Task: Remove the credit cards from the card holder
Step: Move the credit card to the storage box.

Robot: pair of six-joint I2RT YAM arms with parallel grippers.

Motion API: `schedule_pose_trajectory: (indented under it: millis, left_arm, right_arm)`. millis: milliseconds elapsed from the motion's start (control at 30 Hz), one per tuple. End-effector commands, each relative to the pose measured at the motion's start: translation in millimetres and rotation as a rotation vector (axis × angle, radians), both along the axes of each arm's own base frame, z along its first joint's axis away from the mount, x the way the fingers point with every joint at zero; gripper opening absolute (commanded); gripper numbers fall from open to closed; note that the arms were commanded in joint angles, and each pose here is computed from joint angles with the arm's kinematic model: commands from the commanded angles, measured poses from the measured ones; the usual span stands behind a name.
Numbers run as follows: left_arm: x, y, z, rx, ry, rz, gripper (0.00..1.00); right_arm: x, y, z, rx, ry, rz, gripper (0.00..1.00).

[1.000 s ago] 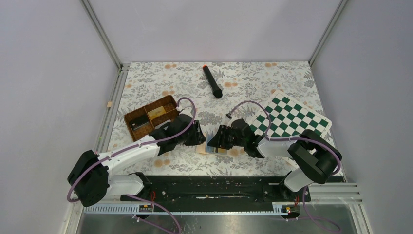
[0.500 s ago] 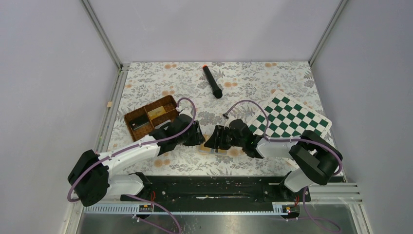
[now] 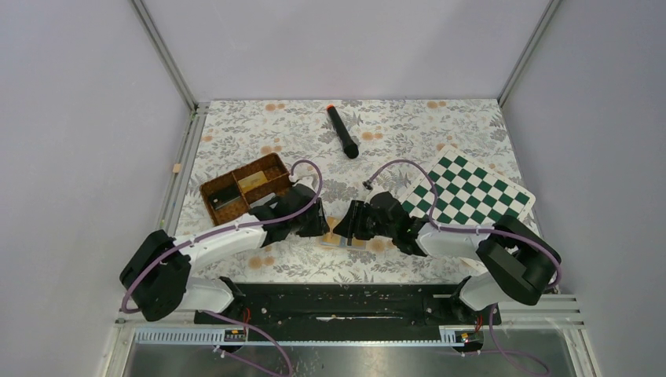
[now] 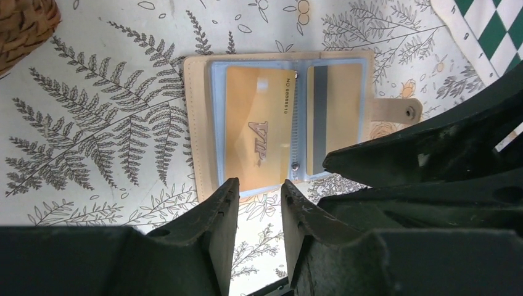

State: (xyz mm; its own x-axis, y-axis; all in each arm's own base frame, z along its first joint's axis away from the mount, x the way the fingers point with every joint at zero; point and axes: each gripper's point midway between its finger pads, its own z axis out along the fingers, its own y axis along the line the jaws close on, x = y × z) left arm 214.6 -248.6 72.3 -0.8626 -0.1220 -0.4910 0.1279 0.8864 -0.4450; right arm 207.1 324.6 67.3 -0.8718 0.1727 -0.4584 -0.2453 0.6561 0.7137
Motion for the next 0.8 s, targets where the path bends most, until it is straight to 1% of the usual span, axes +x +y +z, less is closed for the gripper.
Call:
schedule_pose_trajectory:
  millis: [0,133,333,500,767]
  left_arm:
    - [6,-11,-3,-0.021,-0.022,-0.037,0.30]
    - [2,-10,-23,0.014,0.011,-0.043,0.28]
    - [2,-5,-45,0.069,0.042,-0.036,0.25]
    - [-1,-4,-50,0.066,0.050,-0.039,0.25]
    - [-5,-3,-51,0.057,0.053,-0.045,0.25]
  right_arm:
    - [11,-6,-2,-0.037,-0.013,-0.058,0.48]
    - [18,-3,-4,-0.025,0.004,-0.081,0.46]
    - [27,4,-12,-0.035,0.041,-0.110,0.46]
    - [32,-1,-26,-0.070,0.055,-0.157,0.46]
    - [39,-17,-32,-0.134,0.026,-0.226,0.48]
